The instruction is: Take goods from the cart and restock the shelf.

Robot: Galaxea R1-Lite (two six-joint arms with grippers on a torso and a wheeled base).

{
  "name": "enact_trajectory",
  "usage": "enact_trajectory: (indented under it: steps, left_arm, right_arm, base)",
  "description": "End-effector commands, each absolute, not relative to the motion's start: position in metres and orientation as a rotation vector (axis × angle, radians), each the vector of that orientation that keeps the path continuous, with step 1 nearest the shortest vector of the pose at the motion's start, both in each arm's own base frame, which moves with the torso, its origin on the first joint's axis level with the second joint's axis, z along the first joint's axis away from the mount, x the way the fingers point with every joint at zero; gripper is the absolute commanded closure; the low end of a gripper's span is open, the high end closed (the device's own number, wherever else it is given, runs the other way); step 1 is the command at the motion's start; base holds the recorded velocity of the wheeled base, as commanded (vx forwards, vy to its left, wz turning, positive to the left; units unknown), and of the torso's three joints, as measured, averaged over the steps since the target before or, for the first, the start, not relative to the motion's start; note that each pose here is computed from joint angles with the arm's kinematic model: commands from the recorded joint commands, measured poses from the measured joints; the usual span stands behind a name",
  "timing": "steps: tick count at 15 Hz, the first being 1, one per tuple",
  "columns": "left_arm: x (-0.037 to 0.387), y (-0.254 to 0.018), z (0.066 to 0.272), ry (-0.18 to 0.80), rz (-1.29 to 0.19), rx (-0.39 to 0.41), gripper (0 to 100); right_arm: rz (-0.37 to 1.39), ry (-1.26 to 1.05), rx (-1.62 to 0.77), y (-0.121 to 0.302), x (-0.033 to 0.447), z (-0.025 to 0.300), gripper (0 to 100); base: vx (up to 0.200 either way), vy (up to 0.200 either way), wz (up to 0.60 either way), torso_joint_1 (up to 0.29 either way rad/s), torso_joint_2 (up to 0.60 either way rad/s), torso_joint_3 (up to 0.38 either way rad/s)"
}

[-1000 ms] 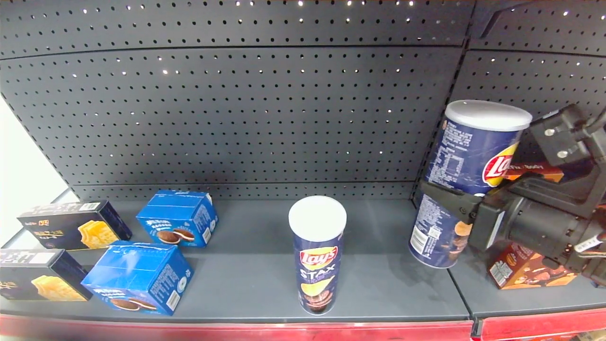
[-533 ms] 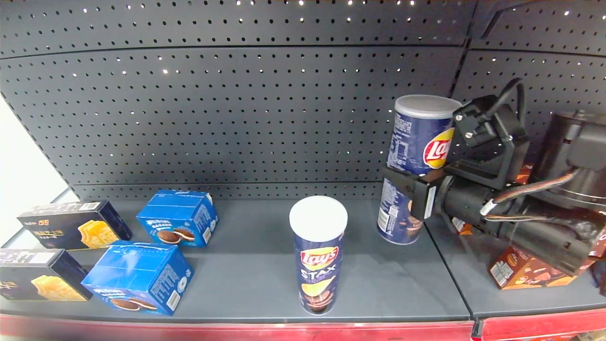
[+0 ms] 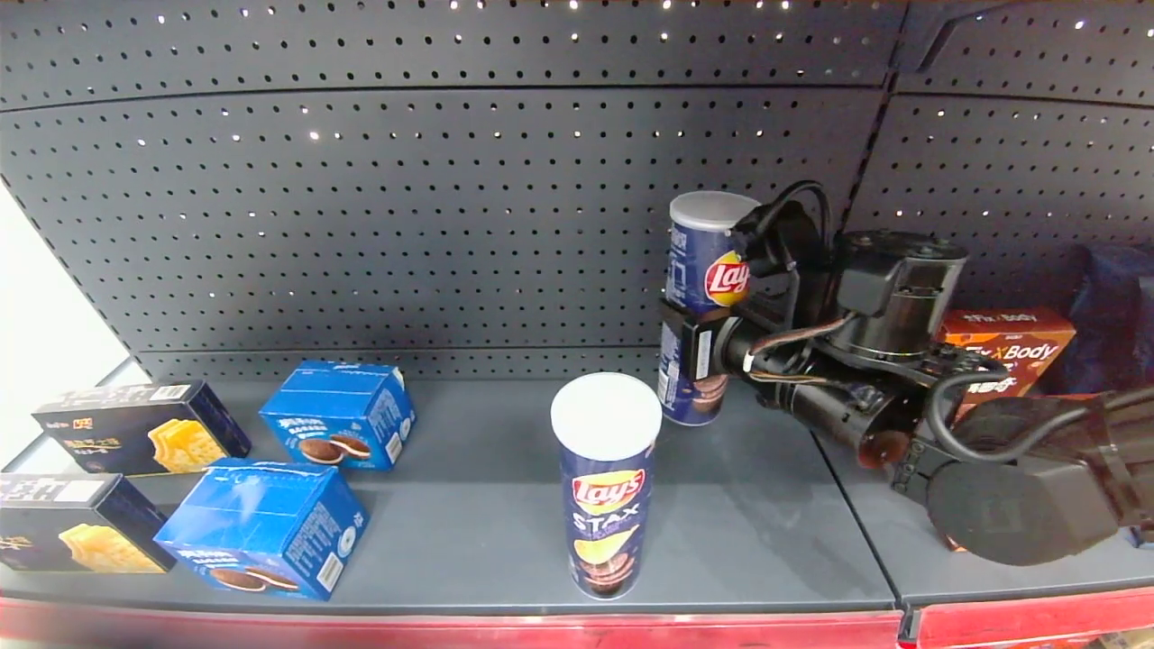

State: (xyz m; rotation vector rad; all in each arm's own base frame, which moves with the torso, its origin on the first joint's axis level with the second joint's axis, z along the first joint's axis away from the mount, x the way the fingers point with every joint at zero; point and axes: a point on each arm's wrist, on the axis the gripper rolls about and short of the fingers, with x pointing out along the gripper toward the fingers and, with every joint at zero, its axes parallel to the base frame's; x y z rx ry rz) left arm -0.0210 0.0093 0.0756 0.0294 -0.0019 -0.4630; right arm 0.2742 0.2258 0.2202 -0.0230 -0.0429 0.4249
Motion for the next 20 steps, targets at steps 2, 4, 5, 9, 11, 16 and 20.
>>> enact_trajectory:
  steps: [2, 4, 5, 9, 11, 16, 20]
  left_arm:
    - [-0.021, 0.009, 0.076, -0.002, -0.463, 0.030, 0]
    - [-0.021, 0.009, 0.076, -0.002, -0.463, 0.030, 0]
    - [-0.021, 0.009, 0.076, -0.002, -0.465, 0.030, 0]
    - [-0.021, 0.009, 0.076, -0.002, -0.463, 0.030, 0]
    - [-0.021, 0.009, 0.076, -0.002, -0.463, 0.030, 0]
    - [-0.021, 0.009, 0.076, -0.002, -0.463, 0.030, 0]
    - [-0.021, 0.009, 0.076, -0.002, -0.463, 0.030, 0]
  right_arm:
    - [0.399, -0.019, -0.034, 0.231, 0.291, 0.207, 100]
    - [0.399, -0.018, -0.028, 0.235, 0.296, 0.205, 100]
    - [0.396, -0.019, -0.027, 0.236, 0.298, 0.204, 100]
    - [0.403, -0.045, -0.006, 0.252, 0.314, 0.206, 100]
    - [0.401, -0.046, -0.005, 0.258, 0.321, 0.204, 100]
    - [0.372, -0.026, -0.014, 0.263, 0.329, 0.191, 100]
    - [0.374, -0.016, 0.002, 0.269, 0.334, 0.184, 100]
  base:
    - [0.000, 0.000, 0.00, 0.000, 0.00, 0.000]
    - [0.000, 0.000, 0.00, 0.000, 0.00, 0.000]
    - [0.000, 0.000, 0.00, 0.000, 0.00, 0.000]
    - [0.000, 0.000, 0.00, 0.000, 0.00, 0.000]
    - [0.000, 0.000, 0.00, 0.000, 0.00, 0.000]
    - [0.000, 0.000, 0.00, 0.000, 0.00, 0.000]
    - [0.000, 0.000, 0.00, 0.000, 0.00, 0.000]
